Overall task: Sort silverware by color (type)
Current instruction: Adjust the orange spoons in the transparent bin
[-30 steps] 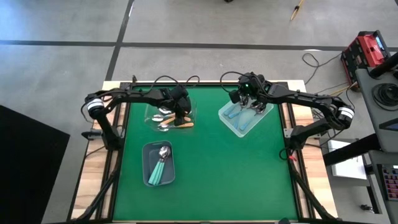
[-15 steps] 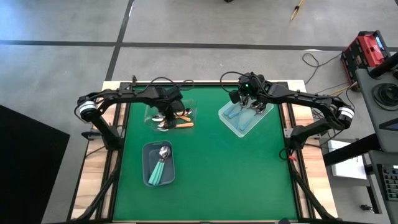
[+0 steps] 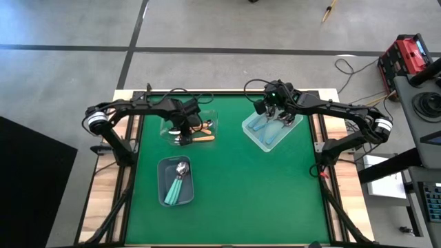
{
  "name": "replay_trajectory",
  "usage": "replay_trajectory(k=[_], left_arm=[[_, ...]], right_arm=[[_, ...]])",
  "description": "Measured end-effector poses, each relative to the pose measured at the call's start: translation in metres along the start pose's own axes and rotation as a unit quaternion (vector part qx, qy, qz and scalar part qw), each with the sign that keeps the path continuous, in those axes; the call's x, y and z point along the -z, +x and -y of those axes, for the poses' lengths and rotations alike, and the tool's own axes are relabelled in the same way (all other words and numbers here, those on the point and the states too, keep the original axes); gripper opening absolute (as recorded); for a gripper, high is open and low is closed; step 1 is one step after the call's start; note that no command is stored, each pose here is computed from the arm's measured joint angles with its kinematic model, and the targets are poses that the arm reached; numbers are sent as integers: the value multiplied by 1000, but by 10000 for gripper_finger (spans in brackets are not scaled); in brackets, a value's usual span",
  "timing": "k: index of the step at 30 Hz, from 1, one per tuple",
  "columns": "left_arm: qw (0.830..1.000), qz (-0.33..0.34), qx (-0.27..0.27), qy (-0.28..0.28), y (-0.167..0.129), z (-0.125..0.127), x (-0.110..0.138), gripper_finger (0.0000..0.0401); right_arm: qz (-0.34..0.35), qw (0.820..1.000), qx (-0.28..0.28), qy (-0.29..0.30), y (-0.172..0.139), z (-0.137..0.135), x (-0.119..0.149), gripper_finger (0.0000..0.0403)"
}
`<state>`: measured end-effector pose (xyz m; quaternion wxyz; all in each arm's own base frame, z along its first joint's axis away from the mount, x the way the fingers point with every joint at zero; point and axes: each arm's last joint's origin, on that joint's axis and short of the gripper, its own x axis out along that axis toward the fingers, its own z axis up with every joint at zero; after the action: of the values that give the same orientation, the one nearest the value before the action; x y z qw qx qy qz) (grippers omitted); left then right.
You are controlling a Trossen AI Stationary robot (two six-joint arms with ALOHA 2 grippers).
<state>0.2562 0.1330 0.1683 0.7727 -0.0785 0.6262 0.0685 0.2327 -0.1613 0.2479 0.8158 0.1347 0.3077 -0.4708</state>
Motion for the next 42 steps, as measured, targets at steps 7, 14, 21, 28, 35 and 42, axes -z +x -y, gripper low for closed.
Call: replay_trajectory(k=[7, 14, 21, 28, 35, 42], left_arm=[[1000, 23, -6, -6, 5, -1, -1, 130], [1000, 28, -8, -10, 14, -1, 1, 130], [1000, 11, 3, -14, 25, -2, 3, 130], [1000, 15, 0, -13, 26, -2, 1, 112], [1000, 18, -1, -22, 26, -2, 1, 55], [1000, 19, -4, -25, 26, -2, 0, 40]], right_arm=[[0, 1000, 0, 1, 0, 0, 0, 13], [0, 1000, 0, 2, 0, 0, 0, 13], [0, 1000, 0, 2, 0, 0, 0, 13], [0, 1000, 0, 2, 0, 0, 0, 13], [0, 1000, 0, 2, 0, 0, 0, 13], [0, 1000, 0, 2, 0, 0, 0, 13]])
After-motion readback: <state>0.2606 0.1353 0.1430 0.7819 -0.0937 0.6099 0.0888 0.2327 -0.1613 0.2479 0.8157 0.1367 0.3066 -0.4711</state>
